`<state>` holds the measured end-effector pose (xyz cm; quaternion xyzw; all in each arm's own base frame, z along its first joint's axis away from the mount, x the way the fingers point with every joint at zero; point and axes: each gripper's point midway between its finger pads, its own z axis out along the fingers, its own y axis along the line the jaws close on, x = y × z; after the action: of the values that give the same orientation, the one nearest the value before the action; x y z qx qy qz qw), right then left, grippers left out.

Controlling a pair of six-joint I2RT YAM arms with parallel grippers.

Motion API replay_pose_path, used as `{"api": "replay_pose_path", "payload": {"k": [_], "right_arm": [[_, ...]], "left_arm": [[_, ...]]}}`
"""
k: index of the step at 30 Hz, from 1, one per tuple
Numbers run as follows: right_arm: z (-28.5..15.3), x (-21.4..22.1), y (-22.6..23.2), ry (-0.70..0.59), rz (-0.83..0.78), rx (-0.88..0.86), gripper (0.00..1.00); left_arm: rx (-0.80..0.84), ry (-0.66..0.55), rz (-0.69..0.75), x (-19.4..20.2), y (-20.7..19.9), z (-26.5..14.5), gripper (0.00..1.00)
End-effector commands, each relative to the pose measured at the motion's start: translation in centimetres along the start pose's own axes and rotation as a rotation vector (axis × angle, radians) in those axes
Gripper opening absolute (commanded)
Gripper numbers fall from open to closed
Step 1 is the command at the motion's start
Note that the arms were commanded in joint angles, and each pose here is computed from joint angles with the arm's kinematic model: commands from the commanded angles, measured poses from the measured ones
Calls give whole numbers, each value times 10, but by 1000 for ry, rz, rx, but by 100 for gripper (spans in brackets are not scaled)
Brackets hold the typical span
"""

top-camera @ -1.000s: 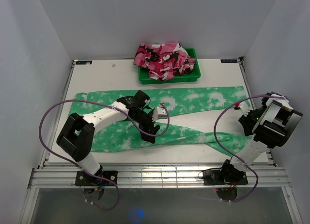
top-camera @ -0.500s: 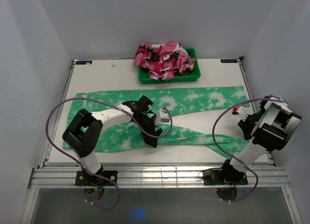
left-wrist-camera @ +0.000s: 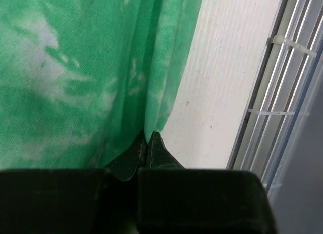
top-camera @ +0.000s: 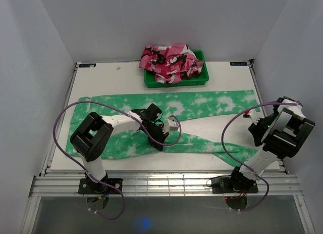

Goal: Fold and stack the trousers
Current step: Flatten the trousers out

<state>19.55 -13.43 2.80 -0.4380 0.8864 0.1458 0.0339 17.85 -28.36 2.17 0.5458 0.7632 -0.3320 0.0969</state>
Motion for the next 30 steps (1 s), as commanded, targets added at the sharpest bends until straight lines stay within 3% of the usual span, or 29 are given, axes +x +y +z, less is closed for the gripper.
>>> {"api": "replay_pose_path", "payload": {"k": [1, 8, 16, 17, 18, 22, 23, 30], "right_arm": [[-29, -10, 6, -40, -186, -89, 62], [-20, 6, 28, 19, -230, -139, 67], [4, 23, 41, 64, -229, -191, 65], [6, 26, 41, 75, -230, -195, 60], [8, 26, 40, 76, -230, -193, 44], [-6, 13, 19, 26, -228, -130, 12], [-12, 3, 14, -20, -227, -106, 8], [-115, -73, -42, -284, -339, 266, 8]], "left_arm": [[-52, 21, -13, 6, 10, 3, 2], [-147, 58, -44, 11, 29, 4, 0], [-166, 65, -41, 11, 32, 2, 0], [-166, 65, -44, 11, 32, 2, 0], [-166, 62, -45, 10, 31, 1, 0], [-165, 27, -61, 2, 31, -5, 0], [-168, 7, -62, -3, 32, -9, 0], [-200, -169, -73, -43, 44, -52, 0]]}}
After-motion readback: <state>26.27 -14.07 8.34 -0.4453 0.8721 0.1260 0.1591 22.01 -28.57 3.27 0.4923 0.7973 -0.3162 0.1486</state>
